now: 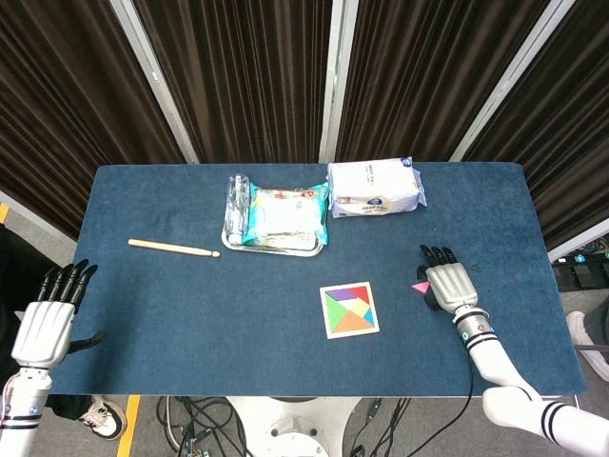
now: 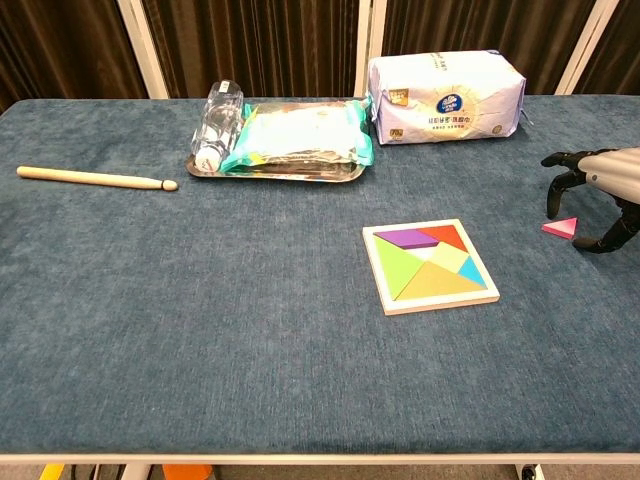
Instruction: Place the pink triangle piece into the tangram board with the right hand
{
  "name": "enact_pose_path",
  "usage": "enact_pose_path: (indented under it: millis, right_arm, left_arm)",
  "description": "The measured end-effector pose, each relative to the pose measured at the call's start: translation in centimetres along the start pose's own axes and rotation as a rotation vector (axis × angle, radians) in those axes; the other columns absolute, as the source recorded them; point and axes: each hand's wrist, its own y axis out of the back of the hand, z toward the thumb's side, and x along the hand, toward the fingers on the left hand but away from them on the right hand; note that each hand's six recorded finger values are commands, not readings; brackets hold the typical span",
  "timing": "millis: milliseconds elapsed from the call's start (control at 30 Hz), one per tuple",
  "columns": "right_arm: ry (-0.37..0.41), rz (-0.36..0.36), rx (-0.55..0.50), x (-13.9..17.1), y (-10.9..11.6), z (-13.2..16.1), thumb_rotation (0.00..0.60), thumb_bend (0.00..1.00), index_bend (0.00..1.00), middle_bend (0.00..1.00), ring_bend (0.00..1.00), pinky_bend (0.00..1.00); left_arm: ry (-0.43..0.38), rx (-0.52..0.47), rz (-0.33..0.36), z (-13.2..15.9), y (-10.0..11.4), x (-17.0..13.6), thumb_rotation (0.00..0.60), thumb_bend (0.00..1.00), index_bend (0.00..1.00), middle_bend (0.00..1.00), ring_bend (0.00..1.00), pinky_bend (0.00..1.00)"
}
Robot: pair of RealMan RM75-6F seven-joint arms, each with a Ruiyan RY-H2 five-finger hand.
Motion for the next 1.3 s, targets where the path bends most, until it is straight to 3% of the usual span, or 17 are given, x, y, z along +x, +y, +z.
enact_pose_path:
  millis: [1300]
  right_arm:
    - [-0.014,-0.014,-0.015,-0.12,0.20,-0.13,0.600,0.26,0.52,0.00,0.00,0.00]
  left_arm:
    - [0.009,-0.003,-0.016,-0.29,-0.26,-0.10,0.600,0.00,0.01,0.00,0.00,0.00]
